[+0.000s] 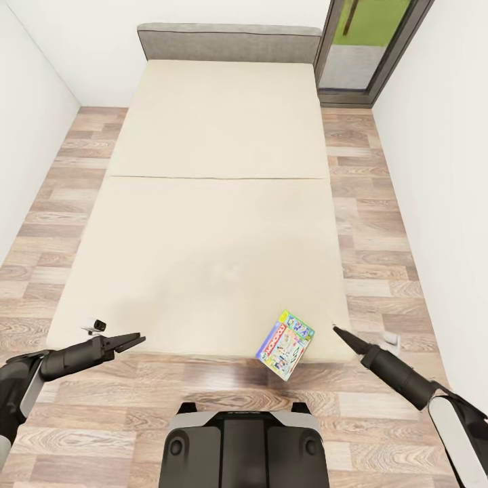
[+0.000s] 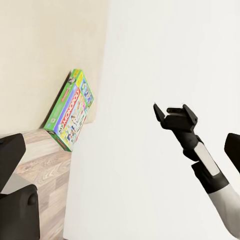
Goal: Put all the toys in the child's room - the three board games (two on the bed and one on the table), the two jigsaw puzzles on the table, and the tennis ball on the table - inside the toy box on the table in the child's room.
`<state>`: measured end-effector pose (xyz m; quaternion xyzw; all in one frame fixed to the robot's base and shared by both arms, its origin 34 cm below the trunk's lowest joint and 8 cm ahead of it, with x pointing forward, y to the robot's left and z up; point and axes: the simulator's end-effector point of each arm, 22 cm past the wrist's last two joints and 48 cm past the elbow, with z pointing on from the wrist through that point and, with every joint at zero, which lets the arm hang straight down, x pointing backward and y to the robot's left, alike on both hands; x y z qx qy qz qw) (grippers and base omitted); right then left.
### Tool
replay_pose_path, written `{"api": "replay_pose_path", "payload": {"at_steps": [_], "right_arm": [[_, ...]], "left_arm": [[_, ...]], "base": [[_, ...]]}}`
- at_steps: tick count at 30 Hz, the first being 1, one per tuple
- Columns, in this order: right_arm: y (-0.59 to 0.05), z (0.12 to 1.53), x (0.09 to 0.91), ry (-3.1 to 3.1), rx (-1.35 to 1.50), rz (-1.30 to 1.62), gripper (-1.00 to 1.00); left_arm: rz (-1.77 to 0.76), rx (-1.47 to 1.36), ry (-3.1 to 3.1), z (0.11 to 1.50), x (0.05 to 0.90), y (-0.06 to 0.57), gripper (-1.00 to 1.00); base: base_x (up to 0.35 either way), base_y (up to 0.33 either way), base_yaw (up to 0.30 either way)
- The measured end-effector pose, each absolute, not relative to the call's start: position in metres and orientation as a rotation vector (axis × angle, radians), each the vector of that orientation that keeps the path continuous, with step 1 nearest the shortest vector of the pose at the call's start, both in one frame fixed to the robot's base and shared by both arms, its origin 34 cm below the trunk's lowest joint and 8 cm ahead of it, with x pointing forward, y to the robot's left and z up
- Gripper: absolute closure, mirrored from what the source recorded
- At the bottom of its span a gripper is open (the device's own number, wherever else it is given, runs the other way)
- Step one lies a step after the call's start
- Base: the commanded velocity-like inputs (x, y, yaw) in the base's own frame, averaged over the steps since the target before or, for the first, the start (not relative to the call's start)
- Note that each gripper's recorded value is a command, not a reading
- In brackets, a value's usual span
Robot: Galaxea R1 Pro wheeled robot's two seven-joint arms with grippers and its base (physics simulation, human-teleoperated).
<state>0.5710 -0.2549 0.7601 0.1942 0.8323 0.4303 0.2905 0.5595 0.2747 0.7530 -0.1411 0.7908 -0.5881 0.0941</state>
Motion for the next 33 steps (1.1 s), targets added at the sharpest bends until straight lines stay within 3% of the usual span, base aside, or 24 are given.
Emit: {"api": "replay_pose_path", "payload": {"at_steps": [20,33], "right_arm": [[-0.261,0.788,0.568,2.134,0.458,1.174,-1.00],[-0.257,0.802,0.572,2.102,0.431,1.198,-1.00]], "left_arm": [[-1.739,-0.372,2.319,0.765,0.566,0.271,-1.00],[-1.738,-0.351,2.301,0.774,0.571,0.270,-1.00]], "base": [[0.000,-0.004,0.000],[0.000,-0.223,0.000]]}}
